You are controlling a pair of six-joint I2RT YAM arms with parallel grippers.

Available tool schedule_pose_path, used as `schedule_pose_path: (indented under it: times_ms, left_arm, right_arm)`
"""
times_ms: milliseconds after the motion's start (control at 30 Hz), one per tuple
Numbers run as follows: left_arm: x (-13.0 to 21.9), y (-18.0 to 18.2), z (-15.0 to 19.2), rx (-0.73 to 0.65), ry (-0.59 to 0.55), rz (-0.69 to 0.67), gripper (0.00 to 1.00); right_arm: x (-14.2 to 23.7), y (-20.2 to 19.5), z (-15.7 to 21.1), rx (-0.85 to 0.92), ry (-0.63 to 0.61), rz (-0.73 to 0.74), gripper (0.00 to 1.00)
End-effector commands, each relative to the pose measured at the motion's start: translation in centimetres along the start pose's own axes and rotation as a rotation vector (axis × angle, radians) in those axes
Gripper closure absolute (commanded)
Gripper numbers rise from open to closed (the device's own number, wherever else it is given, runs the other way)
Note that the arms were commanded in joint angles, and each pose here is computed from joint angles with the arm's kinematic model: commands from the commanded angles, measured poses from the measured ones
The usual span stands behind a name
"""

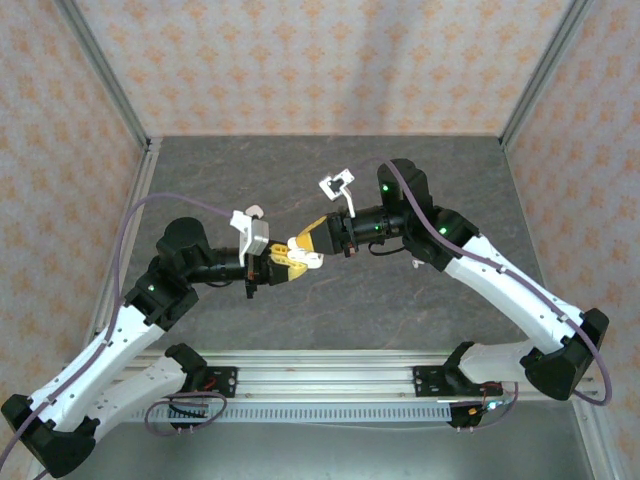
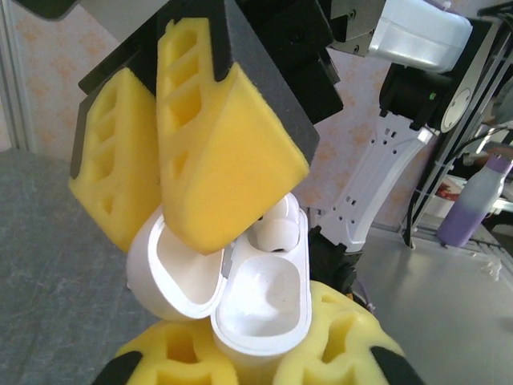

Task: Insert wireless bluetooth earbuds into charging case

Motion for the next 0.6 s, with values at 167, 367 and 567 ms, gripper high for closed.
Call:
schedule_pose_path:
  times_ms: [167,367,567]
  left_arm:
    - [0.6,0.0,0.4,-0.058,0.011,-0.069,1.00]
    - [0.6,0.9,2.4,-0.111,0.083,-0.133,1.00]
    - [0.3,1.6,2.5,-0.151,0.073,-0.168,1.00]
  right_arm:
    - [1.5,0.9,-1.2,0.033,-0.095,0.059,0.44]
    - [3.8,1.2,-1.9,0.014,-0.195,0.122,0.38]
    - [4.0,0.6,-1.2,-0.029,-0.176,0.143,0.41]
Point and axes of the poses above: each hand's point on the last joint's axis, 136 mm out from that joint toward the fingers, its own x axis back along the fingers, its own y axis along the line the jaws close on, z = x × y, the point moved 7 cm from there along x, back along the fingers, and after that the axes turned 5 degrees about -x, right-handed, at the moved point
